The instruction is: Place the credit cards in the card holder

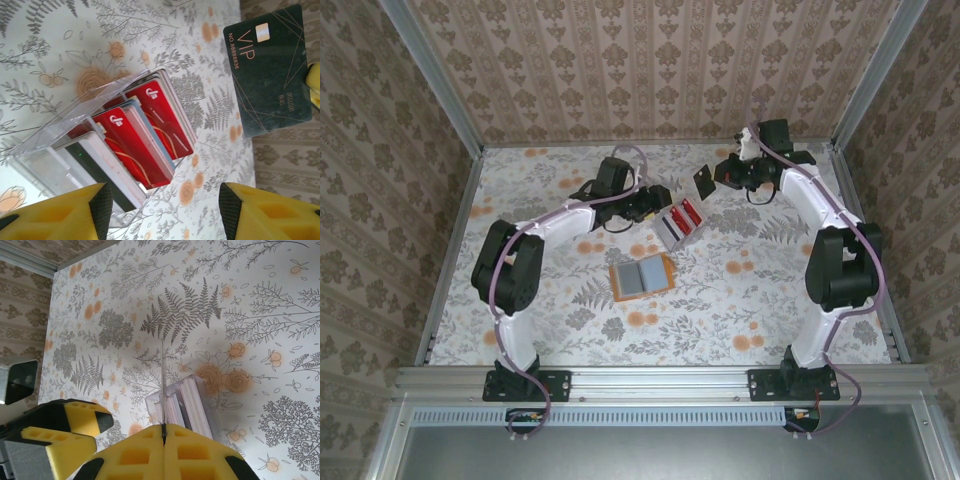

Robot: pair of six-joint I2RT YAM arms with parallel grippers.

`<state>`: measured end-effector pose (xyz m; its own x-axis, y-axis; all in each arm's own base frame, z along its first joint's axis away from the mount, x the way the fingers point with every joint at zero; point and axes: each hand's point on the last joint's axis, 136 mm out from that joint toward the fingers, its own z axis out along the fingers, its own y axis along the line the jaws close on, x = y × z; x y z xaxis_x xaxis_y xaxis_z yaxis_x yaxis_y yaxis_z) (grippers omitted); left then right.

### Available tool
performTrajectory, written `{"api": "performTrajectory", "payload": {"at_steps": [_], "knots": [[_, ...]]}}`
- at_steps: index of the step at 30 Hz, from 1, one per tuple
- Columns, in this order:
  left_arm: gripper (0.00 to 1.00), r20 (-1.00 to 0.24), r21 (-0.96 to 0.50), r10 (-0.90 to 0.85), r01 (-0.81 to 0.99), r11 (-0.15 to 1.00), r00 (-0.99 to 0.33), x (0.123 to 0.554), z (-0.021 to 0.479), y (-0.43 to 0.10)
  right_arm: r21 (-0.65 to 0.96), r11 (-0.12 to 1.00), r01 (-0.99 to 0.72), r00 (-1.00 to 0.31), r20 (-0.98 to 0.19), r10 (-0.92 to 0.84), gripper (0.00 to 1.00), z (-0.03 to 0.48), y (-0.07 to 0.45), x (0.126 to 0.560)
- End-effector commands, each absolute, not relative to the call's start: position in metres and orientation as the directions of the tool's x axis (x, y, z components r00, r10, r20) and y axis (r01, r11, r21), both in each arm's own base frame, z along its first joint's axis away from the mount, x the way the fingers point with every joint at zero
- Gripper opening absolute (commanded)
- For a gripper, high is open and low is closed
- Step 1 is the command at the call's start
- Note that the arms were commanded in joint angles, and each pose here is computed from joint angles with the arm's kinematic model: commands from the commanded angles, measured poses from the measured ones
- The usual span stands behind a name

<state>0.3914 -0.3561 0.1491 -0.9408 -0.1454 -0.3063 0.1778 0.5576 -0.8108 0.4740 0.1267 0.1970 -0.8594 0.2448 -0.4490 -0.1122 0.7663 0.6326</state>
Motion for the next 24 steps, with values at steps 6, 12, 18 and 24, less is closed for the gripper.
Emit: {"api": "performTrajectory", "payload": {"at_steps": [6, 12, 18, 24], "knots": [[0.62, -0.316, -0.921, -0.229, 0.240, 0.306, -0.921, 0.404, 0.214, -0.371, 0.752, 0.629, -0.198, -0.835, -0.466, 0.294, 0.00, 0.250, 0.145, 0.461], [0.62, -0.297, -0.946, -0.244, 0.248, 0.210, -0.923, 0.408, 0.233, -0.378, 0.806, 0.551, -0.214, -0.844, -0.437, 0.311, 0.00, 0.259, 0.156, 0.456], [0.61, -0.290, -0.951, -0.242, 0.251, 0.179, -0.926, 0.407, 0.240, -0.382, 0.842, 0.488, -0.232, -0.859, -0.412, 0.303, 0.00, 0.264, 0.172, 0.451], [0.61, -0.285, -0.953, -0.233, 0.249, 0.174, -0.930, 0.406, 0.239, -0.385, 0.855, 0.454, -0.251, -0.866, -0.408, 0.290, 0.00, 0.269, 0.184, 0.447]]}}
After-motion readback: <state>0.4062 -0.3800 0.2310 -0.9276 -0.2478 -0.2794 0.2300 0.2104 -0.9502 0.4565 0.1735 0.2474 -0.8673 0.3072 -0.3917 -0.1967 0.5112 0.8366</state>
